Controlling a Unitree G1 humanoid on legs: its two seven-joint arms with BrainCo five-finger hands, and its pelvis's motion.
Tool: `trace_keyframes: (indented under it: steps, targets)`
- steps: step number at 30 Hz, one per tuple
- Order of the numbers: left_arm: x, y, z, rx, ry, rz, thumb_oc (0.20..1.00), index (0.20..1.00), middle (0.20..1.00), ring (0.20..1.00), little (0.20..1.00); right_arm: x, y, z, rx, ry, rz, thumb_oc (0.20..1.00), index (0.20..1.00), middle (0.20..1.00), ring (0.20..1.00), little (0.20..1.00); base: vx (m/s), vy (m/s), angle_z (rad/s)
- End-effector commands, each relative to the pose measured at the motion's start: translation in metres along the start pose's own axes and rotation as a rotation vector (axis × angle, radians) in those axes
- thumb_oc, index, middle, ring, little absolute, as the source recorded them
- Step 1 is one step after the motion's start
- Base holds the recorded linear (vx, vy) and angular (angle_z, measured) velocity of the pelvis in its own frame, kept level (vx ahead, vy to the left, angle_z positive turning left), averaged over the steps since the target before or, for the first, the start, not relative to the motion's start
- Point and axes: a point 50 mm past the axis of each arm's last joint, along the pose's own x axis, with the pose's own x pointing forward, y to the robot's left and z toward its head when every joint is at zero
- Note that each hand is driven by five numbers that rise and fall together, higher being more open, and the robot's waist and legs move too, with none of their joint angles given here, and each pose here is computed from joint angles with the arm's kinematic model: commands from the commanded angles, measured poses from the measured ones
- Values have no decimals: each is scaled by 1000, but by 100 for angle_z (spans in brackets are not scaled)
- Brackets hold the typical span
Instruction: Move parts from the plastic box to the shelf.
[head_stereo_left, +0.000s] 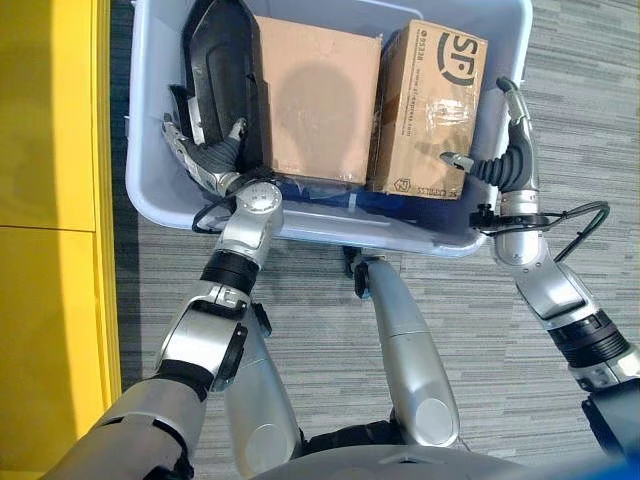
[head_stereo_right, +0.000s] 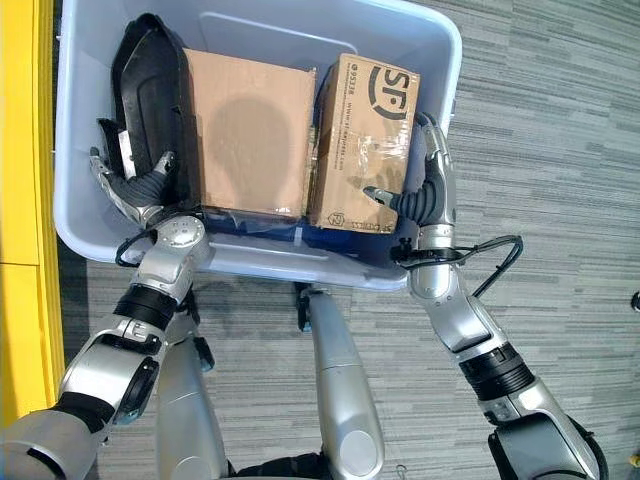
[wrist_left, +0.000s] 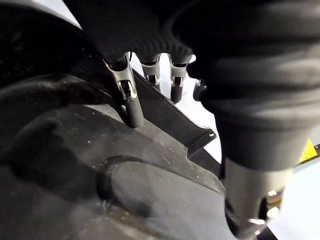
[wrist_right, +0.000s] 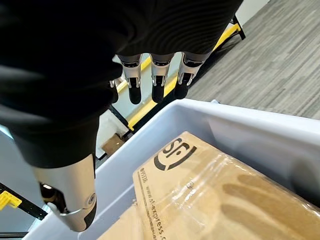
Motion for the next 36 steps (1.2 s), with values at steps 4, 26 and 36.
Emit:
trace_keyframes:
  steps: [4,26,36]
  targets:
    - [-28,-20,-11,-38,12,-293,1000,1000,1000,1000,1000,6,-14,6,18,-29,-54,1000,1000,1000,1000,1000,0,0,0]
    - [-45,-22,75,-116,-427,-270,1000,1000,1000,1000,1000,0,-17,3,31,-25,-44,1000,1000,1000,1000,1000,-8,3,-1]
    - [-7,3,75,68,-513,-49,1000,1000,1000,1000,1000,-4,-13,1,24,-13,-44,1000,1000,1000,1000,1000,2,3,-1]
